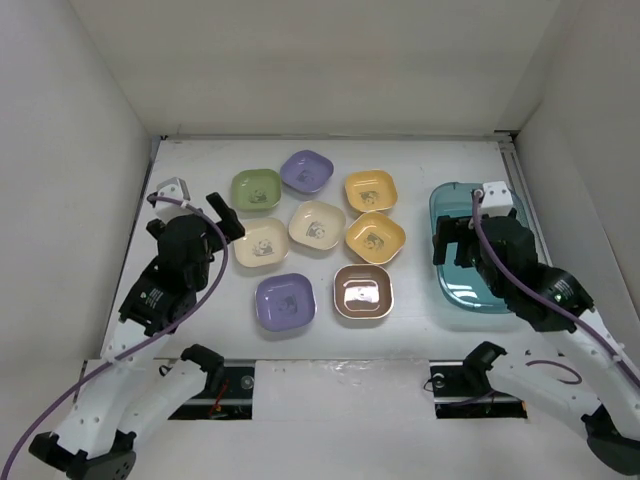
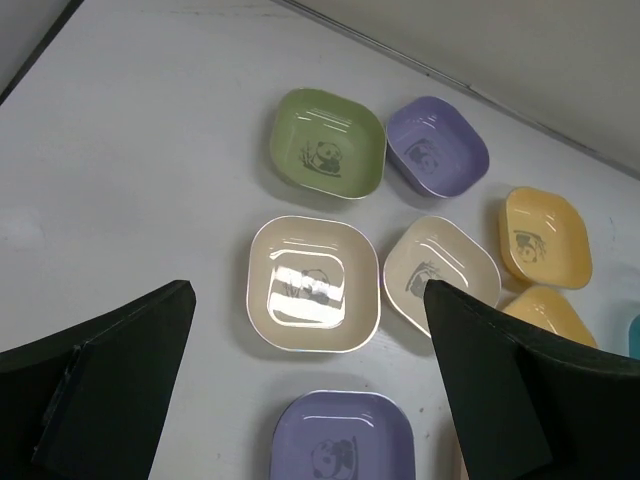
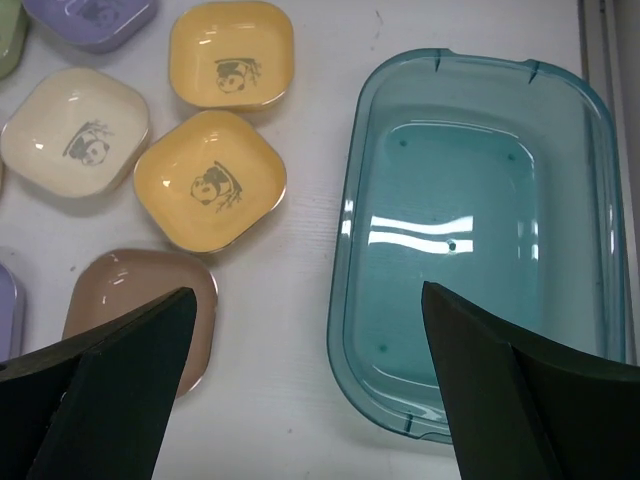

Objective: Place the plates into the plastic bin on the countertop

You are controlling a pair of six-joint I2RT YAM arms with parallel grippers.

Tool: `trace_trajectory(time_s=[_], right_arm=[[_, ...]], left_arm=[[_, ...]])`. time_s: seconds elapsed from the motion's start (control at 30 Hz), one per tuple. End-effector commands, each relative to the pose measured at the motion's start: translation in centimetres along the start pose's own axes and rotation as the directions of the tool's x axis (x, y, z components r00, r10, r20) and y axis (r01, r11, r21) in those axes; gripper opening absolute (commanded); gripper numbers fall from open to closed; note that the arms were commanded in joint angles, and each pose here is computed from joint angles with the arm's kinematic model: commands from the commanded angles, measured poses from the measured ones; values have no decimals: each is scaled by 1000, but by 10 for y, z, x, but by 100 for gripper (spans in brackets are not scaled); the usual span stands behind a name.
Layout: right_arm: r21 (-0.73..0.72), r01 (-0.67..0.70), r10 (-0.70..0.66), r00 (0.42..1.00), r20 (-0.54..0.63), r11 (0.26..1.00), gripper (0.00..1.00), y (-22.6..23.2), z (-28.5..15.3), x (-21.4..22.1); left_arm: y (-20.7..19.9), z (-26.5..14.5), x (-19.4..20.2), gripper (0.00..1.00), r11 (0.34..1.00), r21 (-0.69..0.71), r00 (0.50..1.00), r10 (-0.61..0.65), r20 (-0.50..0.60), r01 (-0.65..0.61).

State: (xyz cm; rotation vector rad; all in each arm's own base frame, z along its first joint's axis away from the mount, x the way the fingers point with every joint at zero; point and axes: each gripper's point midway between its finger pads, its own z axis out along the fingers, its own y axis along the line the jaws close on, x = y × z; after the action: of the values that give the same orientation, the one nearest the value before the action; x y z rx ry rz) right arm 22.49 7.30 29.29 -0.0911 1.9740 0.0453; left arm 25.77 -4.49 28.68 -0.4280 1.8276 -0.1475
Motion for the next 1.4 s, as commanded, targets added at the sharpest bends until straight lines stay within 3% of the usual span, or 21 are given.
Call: trace_trajectory(time_s=[0.0,0.17,0.4,0.57,0.8,1.07,1.37], right_arm=[[-39,-46,47,998,44,998,100,13,9,-13],[-145,-61,63,998,12,988,100,44,26,-4],[-82,-121,109,985,-134,989,100,63,70,36],[-16,-92,86,969,-233,996,100,69,104,78],[36,-142,146,938,-315,989,98,86,151,111],[152,-262,300,887,-352,953,92,97,194,144],[213,-300,358,867,-346,930,83,99,216,159]], left_arm=[[2,7,2,100,1000,-30,1000,-2,1,2],[-1,7,1,100,1000,-21,1000,-2,-4,2],[-4,7,3,100,1000,-3,1000,-3,-15,2],[-7,8,7,100,1000,9,999,2,-32,-2],[-11,8,7,100,1000,29,999,7,-34,-6],[-15,7,9,100,998,53,999,17,-48,-14],[-19,8,14,100,996,82,998,27,-63,-22]])
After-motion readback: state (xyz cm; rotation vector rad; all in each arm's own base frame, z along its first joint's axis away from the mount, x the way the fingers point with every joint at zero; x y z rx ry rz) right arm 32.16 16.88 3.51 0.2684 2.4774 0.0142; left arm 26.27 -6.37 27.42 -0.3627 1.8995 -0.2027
